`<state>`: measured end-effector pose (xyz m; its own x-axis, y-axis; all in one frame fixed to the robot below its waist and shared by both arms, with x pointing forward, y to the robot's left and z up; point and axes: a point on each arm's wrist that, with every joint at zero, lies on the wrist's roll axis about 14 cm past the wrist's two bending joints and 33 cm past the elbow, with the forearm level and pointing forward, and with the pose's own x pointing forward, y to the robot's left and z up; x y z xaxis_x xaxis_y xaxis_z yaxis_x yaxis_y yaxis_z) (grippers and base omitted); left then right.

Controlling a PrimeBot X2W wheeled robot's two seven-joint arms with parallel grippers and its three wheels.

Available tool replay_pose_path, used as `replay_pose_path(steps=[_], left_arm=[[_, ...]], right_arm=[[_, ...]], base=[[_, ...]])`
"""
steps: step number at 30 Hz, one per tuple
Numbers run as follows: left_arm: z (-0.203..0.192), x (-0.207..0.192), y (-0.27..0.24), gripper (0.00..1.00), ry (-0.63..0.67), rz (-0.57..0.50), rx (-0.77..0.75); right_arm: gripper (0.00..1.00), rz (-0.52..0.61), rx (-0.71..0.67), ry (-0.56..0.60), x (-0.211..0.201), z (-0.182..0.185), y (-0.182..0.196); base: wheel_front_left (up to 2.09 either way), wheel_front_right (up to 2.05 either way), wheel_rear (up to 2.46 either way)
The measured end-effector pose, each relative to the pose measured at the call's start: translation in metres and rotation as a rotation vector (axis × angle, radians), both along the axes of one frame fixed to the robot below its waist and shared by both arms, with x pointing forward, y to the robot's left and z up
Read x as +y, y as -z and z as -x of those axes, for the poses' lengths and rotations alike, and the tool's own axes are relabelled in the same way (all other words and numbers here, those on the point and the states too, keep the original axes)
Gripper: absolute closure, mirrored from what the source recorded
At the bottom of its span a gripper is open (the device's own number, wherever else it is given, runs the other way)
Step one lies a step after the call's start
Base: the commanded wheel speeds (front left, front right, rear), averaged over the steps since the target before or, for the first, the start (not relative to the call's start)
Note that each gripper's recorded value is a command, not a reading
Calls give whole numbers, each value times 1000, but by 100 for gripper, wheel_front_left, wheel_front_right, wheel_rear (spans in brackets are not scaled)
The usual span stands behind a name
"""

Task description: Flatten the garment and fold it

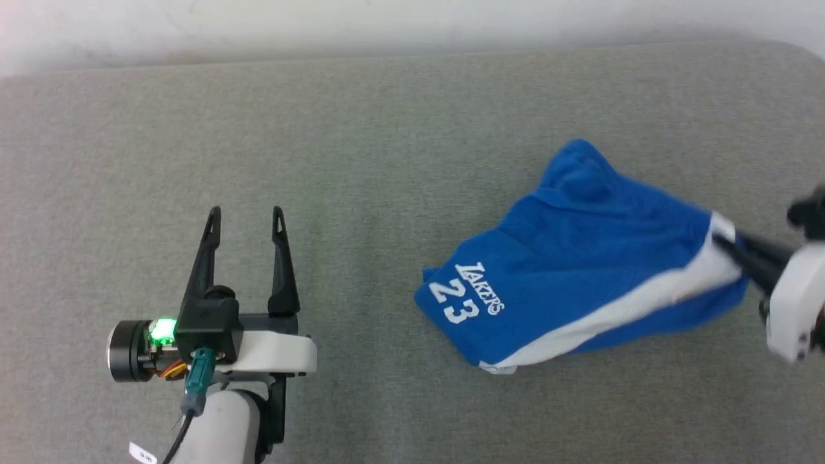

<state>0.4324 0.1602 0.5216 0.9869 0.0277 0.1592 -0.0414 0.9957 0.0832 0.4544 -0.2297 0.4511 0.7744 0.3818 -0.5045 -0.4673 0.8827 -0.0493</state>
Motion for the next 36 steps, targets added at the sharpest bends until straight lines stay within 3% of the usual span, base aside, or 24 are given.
replay_pose_path(steps=[7, 10, 11, 12, 13, 20, 24, 29, 36], left_arm=[[-3, -18, -4, 0, 50, 4, -13], [0, -19, -5, 0, 52, 2, -12], [1, -18, -6, 0, 50, 0, -14], [1, -16, -7, 0, 47, -1, -17], [2, -16, -8, 0, 45, -3, -20], [9, -10, -25, 0, 62, -44, -64], [3, -12, -48, 0, 117, -84, -126], [-12, -22, -69, 0, 230, -154, -169], [-35, -44, -68, 0, 404, -228, -106]], right_arm=[[100, 13, 237, 140, -32, 79, 75], [100, 4, 225, 154, -30, 82, 78], [88, -11, 204, 162, -28, 80, 76], [28, -28, 175, 168, -26, 77, 73], [0, -38, 137, 166, -24, 74, 68], [0, -72, -197, 185, -31, 32, -7], [0, -136, -488, 202, -25, 6, -88], [0, -209, -743, 242, -4, 23, -140], [0, -307, -896, 324, 23, 58, -167]], base=[[0, 0, 0], [0, 0, 0], [0, 0, 0], [0, 0, 0], [0, 0, 0], [0, 0, 0], [0, 0, 0], [0, 0, 0], [0, 0, 0]])
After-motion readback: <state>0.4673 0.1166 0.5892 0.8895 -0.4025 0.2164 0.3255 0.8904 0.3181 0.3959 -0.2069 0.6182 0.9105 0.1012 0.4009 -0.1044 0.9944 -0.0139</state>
